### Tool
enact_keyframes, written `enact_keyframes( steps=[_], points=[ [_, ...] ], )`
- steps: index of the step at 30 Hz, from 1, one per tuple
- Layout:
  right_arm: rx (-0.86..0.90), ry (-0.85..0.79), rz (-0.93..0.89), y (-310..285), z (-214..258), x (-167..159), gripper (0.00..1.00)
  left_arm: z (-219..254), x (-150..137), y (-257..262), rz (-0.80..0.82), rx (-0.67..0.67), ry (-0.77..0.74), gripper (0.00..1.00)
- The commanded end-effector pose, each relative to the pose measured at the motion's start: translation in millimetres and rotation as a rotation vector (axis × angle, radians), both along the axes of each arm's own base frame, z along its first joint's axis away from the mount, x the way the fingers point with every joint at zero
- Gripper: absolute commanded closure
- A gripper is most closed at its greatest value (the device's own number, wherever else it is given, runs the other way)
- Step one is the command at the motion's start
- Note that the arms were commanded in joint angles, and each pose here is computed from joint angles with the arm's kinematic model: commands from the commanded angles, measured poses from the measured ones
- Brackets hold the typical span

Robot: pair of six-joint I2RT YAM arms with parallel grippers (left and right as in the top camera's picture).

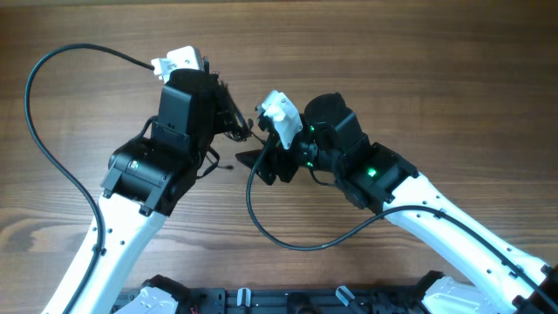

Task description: Untangle cables

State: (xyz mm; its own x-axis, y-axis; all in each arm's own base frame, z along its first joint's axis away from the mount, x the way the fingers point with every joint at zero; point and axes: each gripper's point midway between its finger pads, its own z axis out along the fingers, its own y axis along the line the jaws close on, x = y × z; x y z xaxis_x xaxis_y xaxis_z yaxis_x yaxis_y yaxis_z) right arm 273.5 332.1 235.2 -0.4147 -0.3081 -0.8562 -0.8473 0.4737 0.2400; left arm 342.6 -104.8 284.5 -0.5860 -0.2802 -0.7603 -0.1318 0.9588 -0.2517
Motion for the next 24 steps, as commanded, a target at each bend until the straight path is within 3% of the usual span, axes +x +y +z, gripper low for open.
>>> enact_keyframes(
  steps=[1, 7, 14, 17, 21, 24],
  points=[
    [0.011, -0.025, 0.018, 3, 4, 1, 0.24, 1, 1, -1, -0.008, 0.003, -0.004, 0.93],
    [-0.021, -0.052, -0.052, -2, -1, 15, 0.27, -1, -2, -17, -0.080, -0.049, 0.020, 0.93],
    [-0.062, -0.038, -0.086, 3, -26, 31, 0.43, -2, -6, -29, -0.138, -0.092, 0.037, 0.92],
    [-0.071, -0.026, -0.087, 6, -36, 34, 0.55, -2, -6, -29, -0.138, -0.092, 0.037, 0.92],
    [-0.062, -0.029, -0.090, 8, -36, 37, 0.96, -2, -6, -29, -0.138, -0.092, 0.037, 0.92],
    [-0.063, -0.024, -0.092, 8, -37, 37, 0.96, -2, -6, -29, -0.138, -0.091, 0.038, 0.91]
  ],
)
